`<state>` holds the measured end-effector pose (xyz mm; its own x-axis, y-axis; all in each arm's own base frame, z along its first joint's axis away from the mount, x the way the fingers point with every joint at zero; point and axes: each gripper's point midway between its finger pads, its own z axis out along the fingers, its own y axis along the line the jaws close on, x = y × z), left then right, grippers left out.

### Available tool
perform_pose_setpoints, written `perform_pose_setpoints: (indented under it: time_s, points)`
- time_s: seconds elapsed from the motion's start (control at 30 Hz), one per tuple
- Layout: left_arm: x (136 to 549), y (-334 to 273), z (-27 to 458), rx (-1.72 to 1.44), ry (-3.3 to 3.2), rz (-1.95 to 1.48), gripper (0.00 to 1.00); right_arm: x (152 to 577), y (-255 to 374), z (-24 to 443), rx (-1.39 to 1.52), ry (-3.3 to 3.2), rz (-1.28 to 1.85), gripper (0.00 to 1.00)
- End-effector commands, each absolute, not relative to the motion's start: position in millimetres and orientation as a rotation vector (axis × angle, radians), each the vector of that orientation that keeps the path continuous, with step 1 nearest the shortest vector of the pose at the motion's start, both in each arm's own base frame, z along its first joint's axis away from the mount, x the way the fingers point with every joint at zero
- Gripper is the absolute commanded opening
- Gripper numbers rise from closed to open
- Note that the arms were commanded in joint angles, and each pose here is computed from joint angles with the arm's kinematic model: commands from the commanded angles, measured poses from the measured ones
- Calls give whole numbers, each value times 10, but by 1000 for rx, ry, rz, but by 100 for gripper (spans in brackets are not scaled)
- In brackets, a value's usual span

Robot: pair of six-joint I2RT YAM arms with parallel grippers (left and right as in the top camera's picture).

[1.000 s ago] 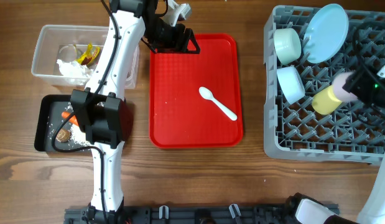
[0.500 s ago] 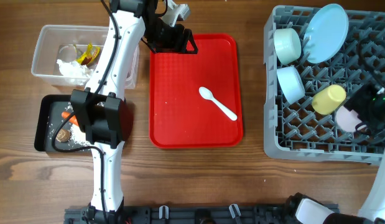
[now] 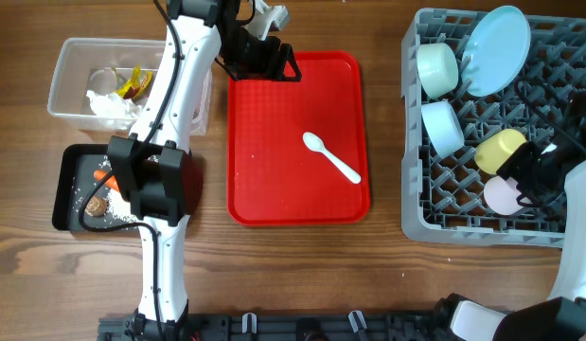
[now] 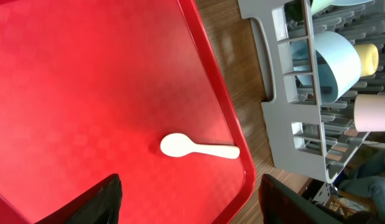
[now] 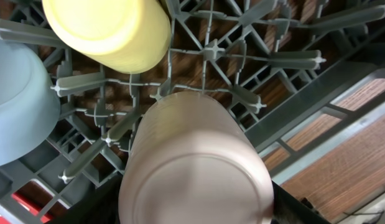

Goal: Sort waste into correct bins and load items into the dishwasher rack
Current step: 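Lower the pink cup into the rack with the right gripper, release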

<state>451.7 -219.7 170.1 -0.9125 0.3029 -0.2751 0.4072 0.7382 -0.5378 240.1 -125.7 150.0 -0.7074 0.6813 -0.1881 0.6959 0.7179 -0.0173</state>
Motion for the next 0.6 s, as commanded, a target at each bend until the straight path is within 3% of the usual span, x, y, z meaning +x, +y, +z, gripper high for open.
perform_pose_setpoints:
  time_s: [0.0, 0.1, 0.2, 0.33, 0.5, 0.57]
  points:
    - [4532, -2211, 1632, 583, 2778, -898, 72, 2417, -1236, 1384, 1141, 2785, -114, 66]
    - [4536, -2204, 1627, 582, 2779, -890, 73, 2422, -1240, 1368, 1143, 2789, -115, 67]
    - [4541, -2206, 1628, 583, 2776, -890, 74, 2423, -1241, 1369, 1141, 2788, -115, 76]
    - [4541, -2206, 1628, 583, 2776, -890, 75, 2427, -1242, 1370, 1141, 2787, -115, 98]
    - [4539, -2205, 1627, 583, 2778, -889, 76, 2514, -1211, 1480, 1109, 2765, -61, 100]
    - [4542, -2198, 1625, 581, 2779, -886, 77, 2655, -1102, 1701, 973, 2746, 30, 100]
